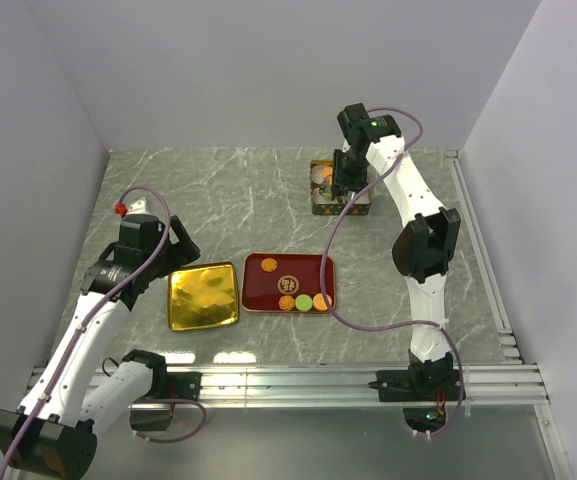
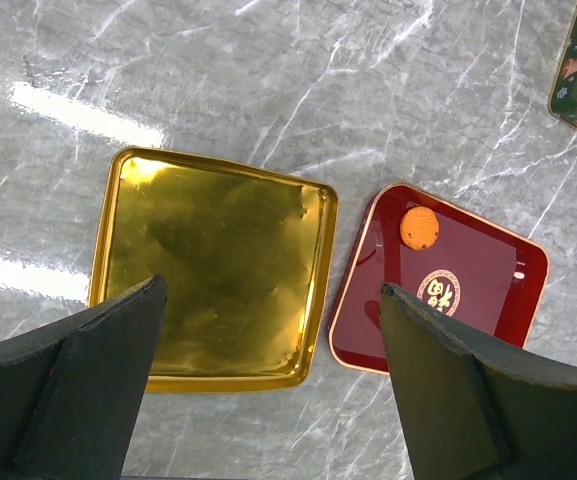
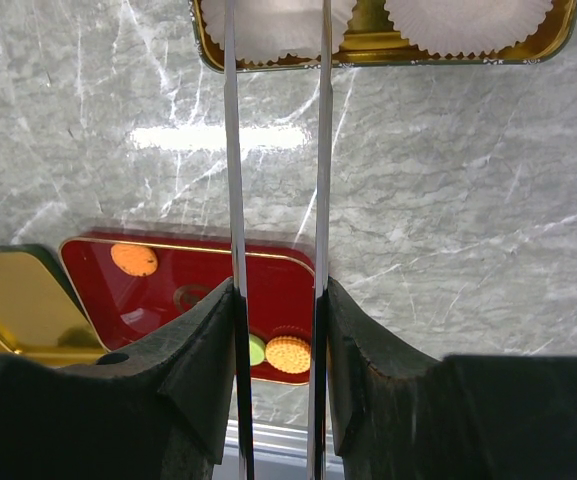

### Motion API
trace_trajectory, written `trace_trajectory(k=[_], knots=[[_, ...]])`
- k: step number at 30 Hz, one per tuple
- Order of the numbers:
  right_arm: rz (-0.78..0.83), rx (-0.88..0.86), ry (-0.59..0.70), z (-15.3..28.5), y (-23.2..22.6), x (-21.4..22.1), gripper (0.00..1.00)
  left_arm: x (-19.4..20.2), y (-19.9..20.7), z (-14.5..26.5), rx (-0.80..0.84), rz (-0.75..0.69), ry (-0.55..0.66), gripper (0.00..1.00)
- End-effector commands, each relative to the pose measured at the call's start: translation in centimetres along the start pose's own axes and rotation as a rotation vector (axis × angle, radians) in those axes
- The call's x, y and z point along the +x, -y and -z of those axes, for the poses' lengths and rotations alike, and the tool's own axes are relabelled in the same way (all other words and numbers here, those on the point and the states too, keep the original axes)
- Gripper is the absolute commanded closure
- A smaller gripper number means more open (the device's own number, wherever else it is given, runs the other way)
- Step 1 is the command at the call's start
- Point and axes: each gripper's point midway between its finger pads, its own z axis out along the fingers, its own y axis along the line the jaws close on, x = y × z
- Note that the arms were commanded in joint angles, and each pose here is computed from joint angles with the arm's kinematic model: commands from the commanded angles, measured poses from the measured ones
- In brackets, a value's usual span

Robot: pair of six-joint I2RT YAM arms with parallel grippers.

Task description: Pack the cookies

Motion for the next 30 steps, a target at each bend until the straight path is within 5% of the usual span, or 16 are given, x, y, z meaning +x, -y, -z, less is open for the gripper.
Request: trace_trajectory(k=[1, 30], knots=[[0.012, -0.020, 0.046, 0.8, -0.2, -1.0, 0.61, -0.7, 0.5, 0.1, 0.021, -0.003, 0.022, 0.07], [0.019, -0.033, 0.083, 3.2, -0.5, -0.8, 0.47, -1.0, 0.7, 0.7, 0.036, 0.002, 0.043, 0.07]])
